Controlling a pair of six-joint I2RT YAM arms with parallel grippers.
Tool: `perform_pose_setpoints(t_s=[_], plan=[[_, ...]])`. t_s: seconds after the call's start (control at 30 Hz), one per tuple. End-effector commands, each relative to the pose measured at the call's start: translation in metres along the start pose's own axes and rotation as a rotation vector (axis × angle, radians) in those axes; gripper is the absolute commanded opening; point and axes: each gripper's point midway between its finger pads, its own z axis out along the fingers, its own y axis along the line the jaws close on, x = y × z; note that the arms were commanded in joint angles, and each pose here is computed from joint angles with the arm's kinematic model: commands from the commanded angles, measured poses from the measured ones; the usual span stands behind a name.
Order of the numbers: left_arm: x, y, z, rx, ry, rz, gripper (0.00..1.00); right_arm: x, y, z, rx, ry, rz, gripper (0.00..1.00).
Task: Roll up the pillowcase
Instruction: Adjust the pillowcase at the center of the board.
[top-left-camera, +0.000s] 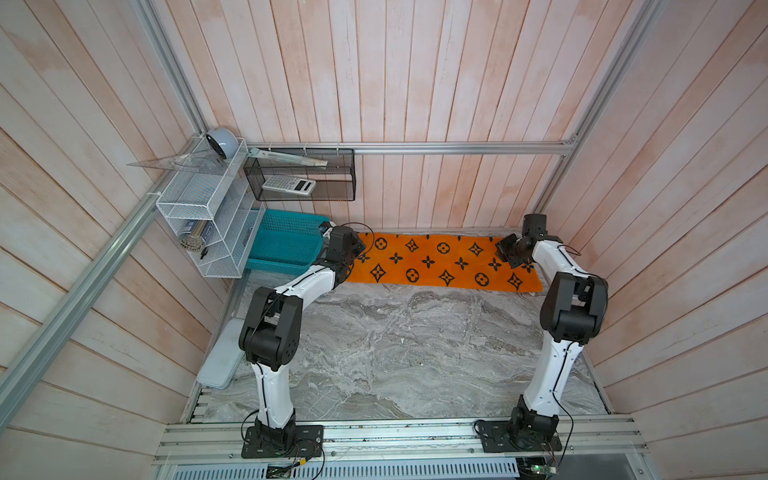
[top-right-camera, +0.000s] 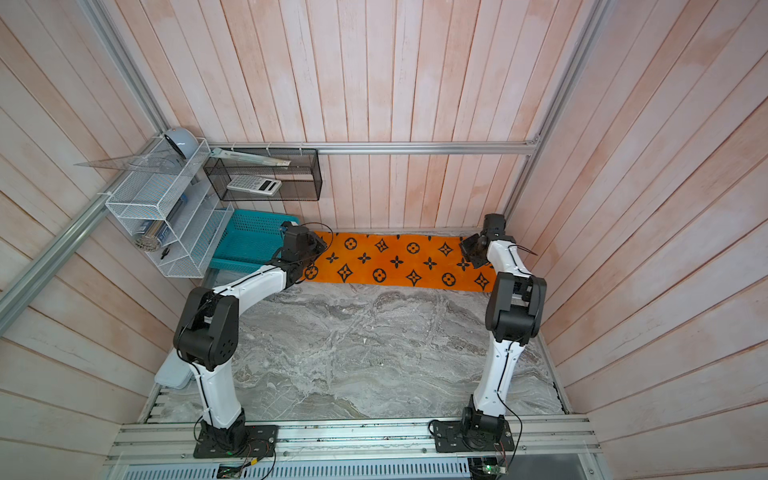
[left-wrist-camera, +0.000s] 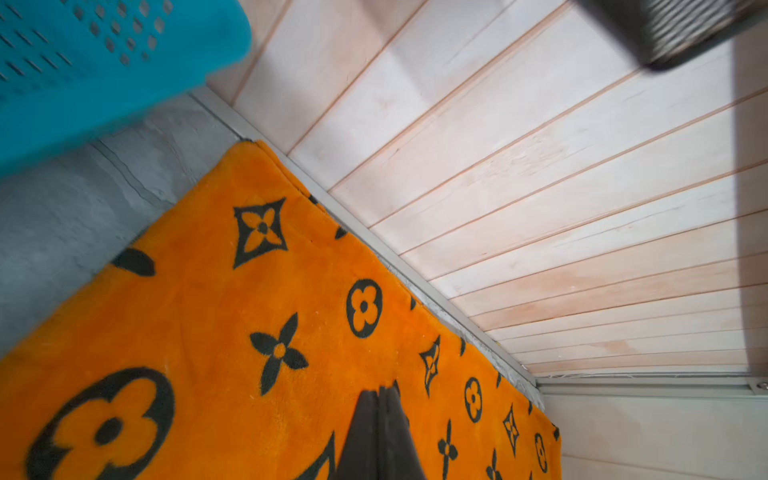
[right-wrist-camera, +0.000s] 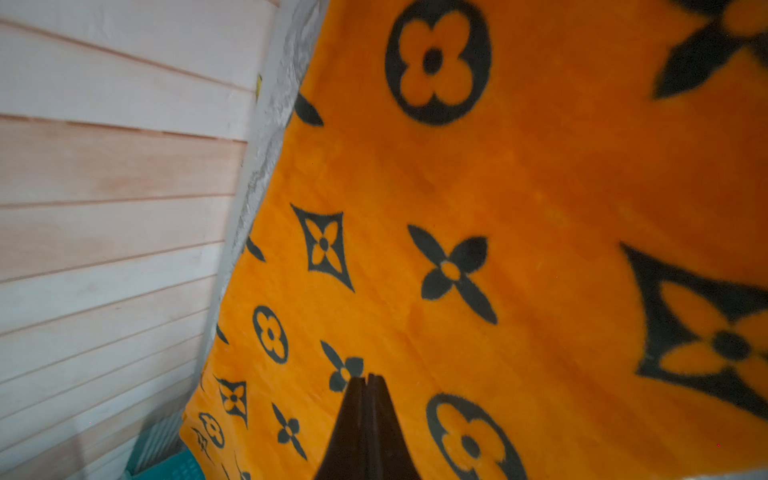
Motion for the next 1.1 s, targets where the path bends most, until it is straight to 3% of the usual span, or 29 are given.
perform_pose_setpoints(t_s=[0.0, 0.23, 0.53, 0.6, 0.83, 1.07], plan=[[0.021, 0.002, 0.029, 0.01, 0.057, -0.09, 0.0, 0.023, -0.034, 0.018, 0.137, 0.11, 0.007, 0.0], [0.074, 0.053, 0.066, -0.118, 0.165, -0.243, 0.0, 0.04, -0.086, 0.034, 0.292, 0.145, 0.039, 0.0], [0.113, 0.127, 0.038, -0.298, 0.268, -0.354, 0.0, 0.078, -0.143, 0.03, 0.493, 0.303, 0.058, 0.0], [0.117, 0.139, 0.031, -0.323, 0.289, -0.354, 0.0, 0.093, -0.156, 0.027, 0.486, 0.322, 0.082, 0.0], [0.113, 0.16, 0.005, -0.405, 0.335, -0.282, 0.0, 0.144, -0.193, 0.003, 0.486, 0.403, 0.061, 0.0], [0.084, 0.175, -0.022, -0.446, 0.33, -0.233, 0.0, 0.196, -0.189, -0.036, 0.415, 0.544, -0.023, 0.0]])
